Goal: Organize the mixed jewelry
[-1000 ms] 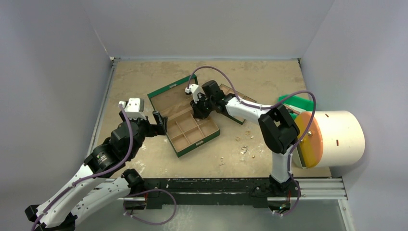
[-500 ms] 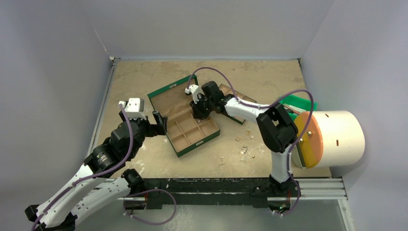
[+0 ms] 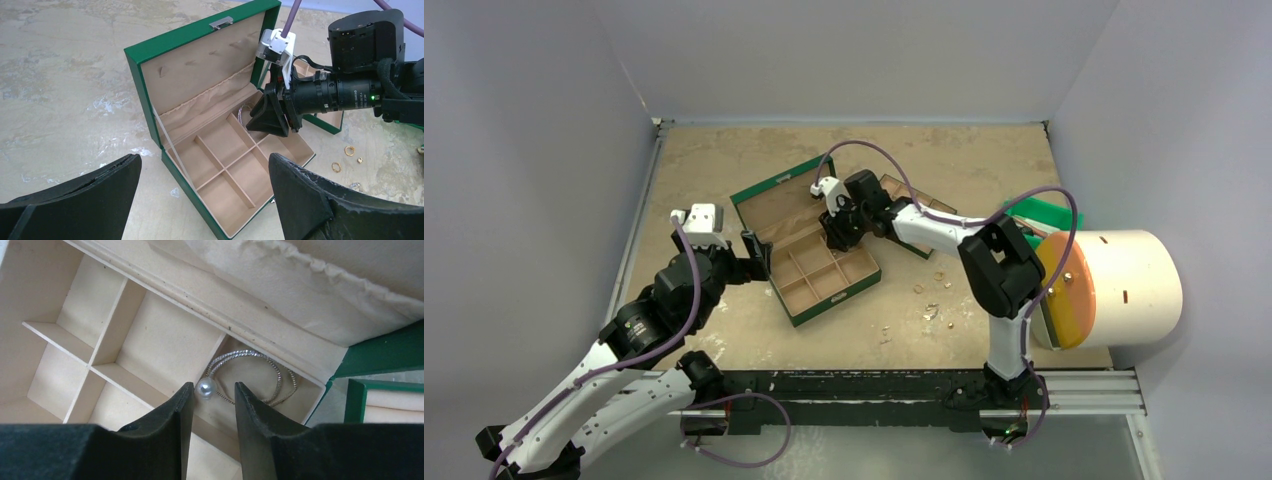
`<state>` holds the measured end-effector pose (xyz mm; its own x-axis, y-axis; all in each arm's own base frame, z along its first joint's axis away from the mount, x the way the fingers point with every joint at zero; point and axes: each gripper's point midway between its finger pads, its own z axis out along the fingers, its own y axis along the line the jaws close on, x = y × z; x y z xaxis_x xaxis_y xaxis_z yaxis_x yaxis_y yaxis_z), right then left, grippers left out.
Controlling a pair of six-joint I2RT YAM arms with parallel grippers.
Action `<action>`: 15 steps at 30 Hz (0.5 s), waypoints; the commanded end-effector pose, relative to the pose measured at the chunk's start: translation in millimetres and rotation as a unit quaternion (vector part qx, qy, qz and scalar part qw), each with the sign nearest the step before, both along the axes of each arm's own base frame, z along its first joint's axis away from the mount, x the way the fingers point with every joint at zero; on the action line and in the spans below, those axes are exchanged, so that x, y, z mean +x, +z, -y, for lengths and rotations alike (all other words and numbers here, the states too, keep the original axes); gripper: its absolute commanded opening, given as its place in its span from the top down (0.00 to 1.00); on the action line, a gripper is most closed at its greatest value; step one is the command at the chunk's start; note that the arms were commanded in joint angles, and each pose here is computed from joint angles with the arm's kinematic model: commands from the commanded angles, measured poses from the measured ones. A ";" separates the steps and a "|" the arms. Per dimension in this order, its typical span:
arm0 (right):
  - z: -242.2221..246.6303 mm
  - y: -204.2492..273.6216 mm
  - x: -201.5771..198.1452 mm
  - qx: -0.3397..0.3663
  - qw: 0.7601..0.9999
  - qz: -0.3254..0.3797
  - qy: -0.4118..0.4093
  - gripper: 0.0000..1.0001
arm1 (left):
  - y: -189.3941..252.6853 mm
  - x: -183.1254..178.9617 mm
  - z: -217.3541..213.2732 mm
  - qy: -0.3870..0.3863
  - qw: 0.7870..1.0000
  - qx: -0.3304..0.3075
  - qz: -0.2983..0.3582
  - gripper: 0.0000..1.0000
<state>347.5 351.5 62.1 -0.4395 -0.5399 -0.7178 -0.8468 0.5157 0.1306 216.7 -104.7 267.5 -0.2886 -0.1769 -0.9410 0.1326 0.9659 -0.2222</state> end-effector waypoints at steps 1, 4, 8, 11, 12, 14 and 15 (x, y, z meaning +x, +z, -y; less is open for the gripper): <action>0.9 36.1 6.4 0.025 0.999 0.034 -0.014 0.61 | 22.7 0.6 -1.0 0.002 1.000 -0.016 0.024 0.01; 2.5 47.5 8.0 0.034 0.998 0.047 -0.024 0.60 | 23.0 0.8 -0.4 0.001 1.000 -0.016 0.024 0.01; 5.4 60.3 11.9 0.044 0.996 0.055 -0.051 0.59 | 23.6 0.6 -0.1 -0.001 1.000 -0.018 0.025 0.01; 6.6 65.7 13.8 0.052 0.994 0.050 -0.077 0.67 | 23.4 0.5 0.4 -0.002 1.000 -0.017 0.025 0.01; 5.7 69.5 17.8 0.059 0.993 0.056 -0.089 0.71 | 22.9 0.7 0.6 -0.002 1.000 -0.017 0.024 0.01; 4.2 73.4 22.3 0.079 0.988 0.049 -0.120 0.82 | 23.1 0.5 0.6 -0.002 1.000 -0.017 0.024 0.01; 2.4 73.3 22.7 0.086 0.987 0.047 -0.127 0.85 | 23.2 0.4 0.7 -0.003 1.000 -0.017 0.025 0.01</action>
